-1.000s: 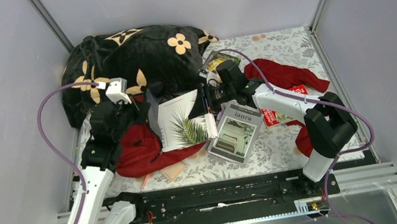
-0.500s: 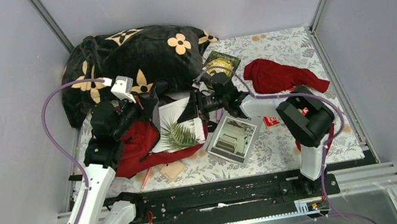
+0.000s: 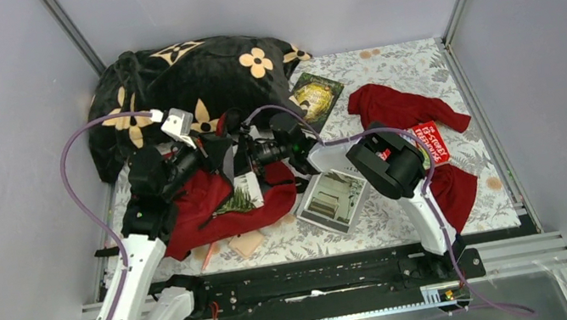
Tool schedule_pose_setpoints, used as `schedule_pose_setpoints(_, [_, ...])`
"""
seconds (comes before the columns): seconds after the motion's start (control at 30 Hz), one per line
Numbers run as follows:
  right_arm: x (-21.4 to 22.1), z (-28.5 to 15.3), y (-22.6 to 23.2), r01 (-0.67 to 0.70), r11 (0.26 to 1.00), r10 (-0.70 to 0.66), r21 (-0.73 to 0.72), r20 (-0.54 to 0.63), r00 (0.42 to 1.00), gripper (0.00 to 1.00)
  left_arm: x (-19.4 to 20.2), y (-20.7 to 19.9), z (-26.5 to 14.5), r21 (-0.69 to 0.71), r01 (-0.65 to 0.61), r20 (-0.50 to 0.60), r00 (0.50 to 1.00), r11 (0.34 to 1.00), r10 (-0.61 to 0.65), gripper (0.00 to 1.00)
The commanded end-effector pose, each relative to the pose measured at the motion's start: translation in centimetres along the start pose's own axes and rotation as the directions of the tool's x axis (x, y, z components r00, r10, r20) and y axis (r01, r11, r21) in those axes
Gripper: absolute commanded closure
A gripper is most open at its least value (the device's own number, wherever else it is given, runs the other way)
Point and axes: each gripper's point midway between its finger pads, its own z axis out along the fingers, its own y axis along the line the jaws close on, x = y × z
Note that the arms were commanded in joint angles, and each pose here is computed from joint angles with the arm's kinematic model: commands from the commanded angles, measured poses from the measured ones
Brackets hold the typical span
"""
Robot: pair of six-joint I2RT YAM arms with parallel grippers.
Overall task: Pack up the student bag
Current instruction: Place the book in the student bag.
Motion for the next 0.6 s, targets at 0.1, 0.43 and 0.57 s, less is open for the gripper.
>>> schedule_pose_setpoints(0.1, [2.2, 2.5, 4.1, 0.131, 0.989, -0.138, -0.074, -0.105, 0.985, 0.6, -2.1, -1.1, -0.1, 0.062, -0.049, 0.096, 0.994, 0.997, 0.043, 1.0])
schedule_pose_setpoints(0.43, [-1.2, 6.5, -1.0, 0.147, 0.985, -0.145, 0.095, -0.026, 0.989, 0.6, -2.0, -2.0, -2.1, 0.054, -0.08, 0.139, 0.988, 0.995, 0.071, 1.0])
schedule_pose_setpoints(0.57, [-2.4, 7.1, -4.6, 0.177, 0.964, -0.18, 0.2, -0.004, 0.984, 0.59, -1.8, -1.3, -2.3, 0.013, -0.095, 0.139, 0.986, 0.995, 0.093, 1.0])
